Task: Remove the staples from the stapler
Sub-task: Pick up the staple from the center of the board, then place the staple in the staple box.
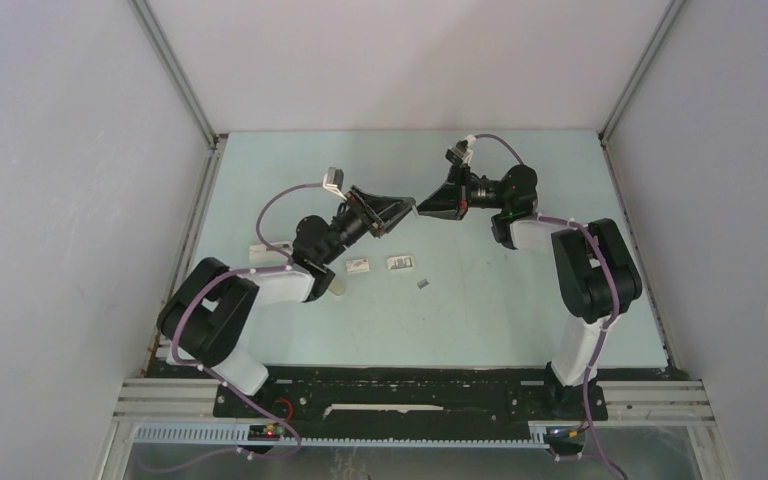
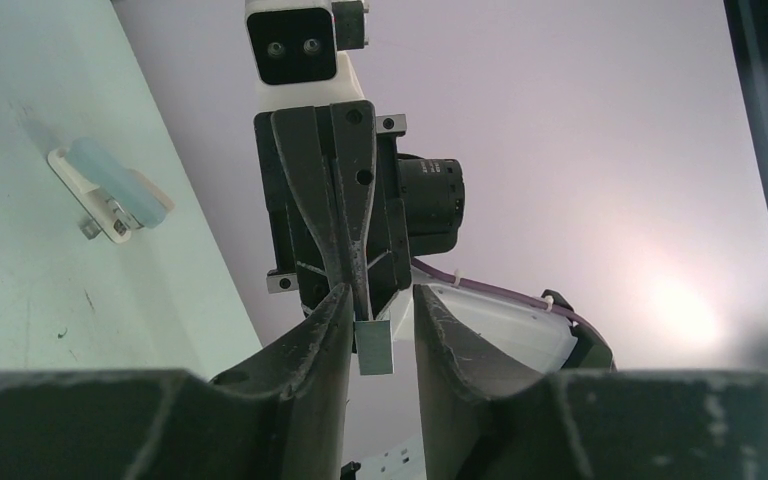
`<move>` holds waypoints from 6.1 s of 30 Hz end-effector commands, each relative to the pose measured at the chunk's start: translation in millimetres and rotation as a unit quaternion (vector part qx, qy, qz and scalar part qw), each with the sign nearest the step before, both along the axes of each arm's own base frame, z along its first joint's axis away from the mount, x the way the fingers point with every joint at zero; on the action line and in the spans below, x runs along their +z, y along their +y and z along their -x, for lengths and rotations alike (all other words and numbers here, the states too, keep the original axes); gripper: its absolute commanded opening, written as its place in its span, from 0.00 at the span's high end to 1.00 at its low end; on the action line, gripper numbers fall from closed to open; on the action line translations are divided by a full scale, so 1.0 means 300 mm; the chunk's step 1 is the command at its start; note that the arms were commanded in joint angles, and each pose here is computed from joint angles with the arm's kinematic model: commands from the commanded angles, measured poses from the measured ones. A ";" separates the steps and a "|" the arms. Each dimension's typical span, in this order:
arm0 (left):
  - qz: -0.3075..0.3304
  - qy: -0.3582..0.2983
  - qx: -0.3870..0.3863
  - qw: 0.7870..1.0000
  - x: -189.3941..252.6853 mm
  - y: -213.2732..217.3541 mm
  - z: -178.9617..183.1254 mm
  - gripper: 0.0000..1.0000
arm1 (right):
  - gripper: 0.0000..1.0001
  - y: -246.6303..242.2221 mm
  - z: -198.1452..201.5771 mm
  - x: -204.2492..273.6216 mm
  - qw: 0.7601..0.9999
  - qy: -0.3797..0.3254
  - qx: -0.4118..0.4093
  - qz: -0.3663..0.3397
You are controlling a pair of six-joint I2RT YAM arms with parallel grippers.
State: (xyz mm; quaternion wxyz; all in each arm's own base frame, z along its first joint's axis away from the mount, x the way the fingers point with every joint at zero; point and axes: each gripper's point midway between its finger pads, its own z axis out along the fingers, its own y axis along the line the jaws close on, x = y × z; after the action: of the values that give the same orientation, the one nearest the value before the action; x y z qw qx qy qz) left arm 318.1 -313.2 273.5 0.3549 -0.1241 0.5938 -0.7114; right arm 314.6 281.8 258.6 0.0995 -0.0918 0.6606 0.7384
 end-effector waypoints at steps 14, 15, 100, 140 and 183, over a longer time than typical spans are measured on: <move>0.029 -0.032 -0.025 0.999 0.073 -0.025 0.020 0.63 | 1.00 -0.001 -0.004 0.004 1.000 -0.008 -0.008 -0.008; 0.028 -0.031 -0.025 0.999 0.069 -0.026 0.019 0.64 | 1.00 -0.002 -0.004 0.004 1.000 -0.008 -0.008 -0.008; -0.529 0.162 0.082 0.829 -0.514 0.133 0.026 0.81 | 0.70 -0.320 -0.020 -0.260 0.940 -0.256 -0.102 0.204; -0.669 0.142 0.174 0.709 -0.690 0.054 -0.116 0.80 | 0.73 -0.366 -0.042 -0.278 0.949 -0.228 -0.110 0.190; -0.665 0.122 0.247 0.695 -0.652 0.071 -0.139 0.81 | 0.76 -0.363 -0.037 -0.281 0.952 -0.225 -0.103 0.182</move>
State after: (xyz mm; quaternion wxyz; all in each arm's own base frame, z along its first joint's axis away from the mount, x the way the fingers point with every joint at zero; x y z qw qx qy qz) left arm 345.4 -278.7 39.7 0.3733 -0.0565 0.9258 0.0213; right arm 317.8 173.5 163.5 0.2854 -0.1871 0.7628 0.5493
